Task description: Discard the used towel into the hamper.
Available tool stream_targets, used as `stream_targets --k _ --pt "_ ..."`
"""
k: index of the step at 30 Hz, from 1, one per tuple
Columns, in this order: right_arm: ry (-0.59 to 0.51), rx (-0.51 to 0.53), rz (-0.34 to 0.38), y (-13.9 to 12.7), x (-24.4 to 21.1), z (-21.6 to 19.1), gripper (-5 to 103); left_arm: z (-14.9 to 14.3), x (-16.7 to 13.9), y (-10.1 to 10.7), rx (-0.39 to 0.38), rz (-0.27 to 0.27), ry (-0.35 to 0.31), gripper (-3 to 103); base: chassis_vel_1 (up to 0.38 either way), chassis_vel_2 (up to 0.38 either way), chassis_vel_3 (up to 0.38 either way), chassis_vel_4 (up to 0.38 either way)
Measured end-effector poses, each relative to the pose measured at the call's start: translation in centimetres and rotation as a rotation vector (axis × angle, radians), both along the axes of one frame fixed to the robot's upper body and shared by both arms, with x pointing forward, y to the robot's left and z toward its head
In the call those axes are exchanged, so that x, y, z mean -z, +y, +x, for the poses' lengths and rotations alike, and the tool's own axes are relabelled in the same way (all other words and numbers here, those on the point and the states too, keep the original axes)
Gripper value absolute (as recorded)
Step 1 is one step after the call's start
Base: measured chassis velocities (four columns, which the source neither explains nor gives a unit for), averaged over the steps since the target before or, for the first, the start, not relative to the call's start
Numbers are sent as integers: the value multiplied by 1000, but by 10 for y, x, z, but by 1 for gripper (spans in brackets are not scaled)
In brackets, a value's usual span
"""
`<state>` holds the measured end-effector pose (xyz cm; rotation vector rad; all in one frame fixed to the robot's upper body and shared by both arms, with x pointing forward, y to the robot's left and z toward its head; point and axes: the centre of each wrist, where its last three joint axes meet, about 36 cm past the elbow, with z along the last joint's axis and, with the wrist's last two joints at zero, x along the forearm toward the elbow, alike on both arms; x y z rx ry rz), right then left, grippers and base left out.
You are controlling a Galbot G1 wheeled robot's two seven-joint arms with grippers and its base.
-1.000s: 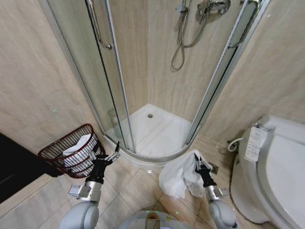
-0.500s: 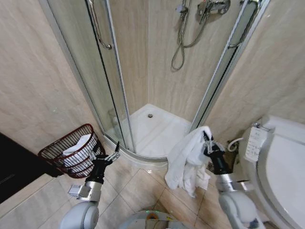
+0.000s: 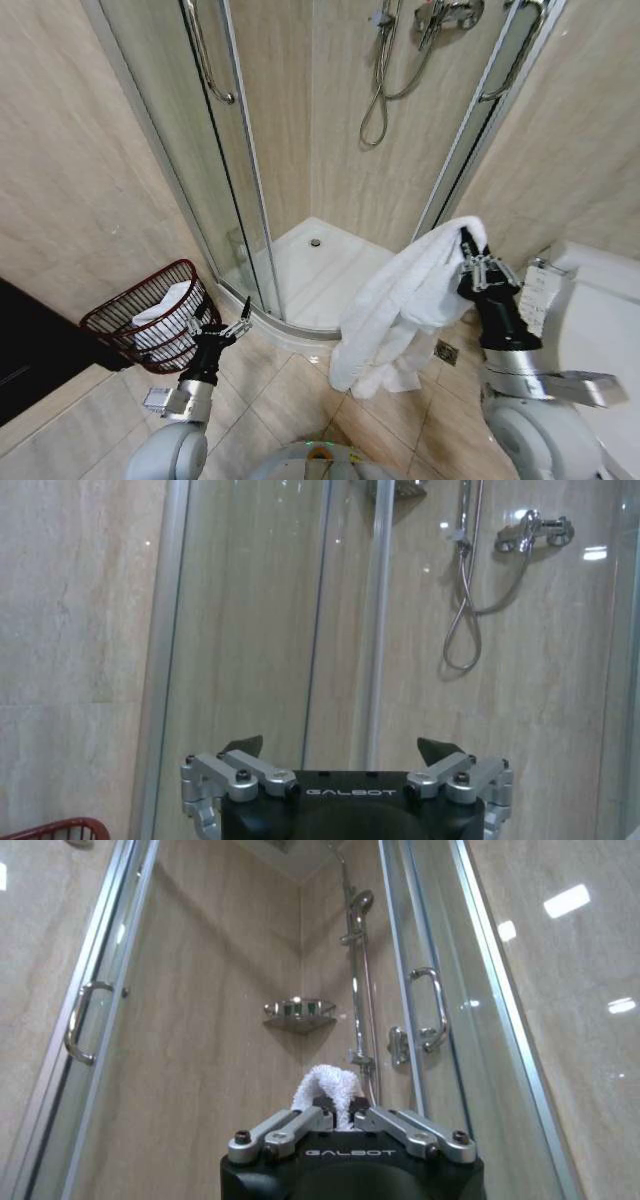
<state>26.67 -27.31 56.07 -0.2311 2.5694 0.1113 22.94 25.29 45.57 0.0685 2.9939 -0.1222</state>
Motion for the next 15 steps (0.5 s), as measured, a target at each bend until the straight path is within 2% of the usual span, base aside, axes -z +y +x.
stream_targets --k 15 --pt "32 44 -17 -14 1 -4 5 0 0 0 0 0 0 100 0 0 0 0"
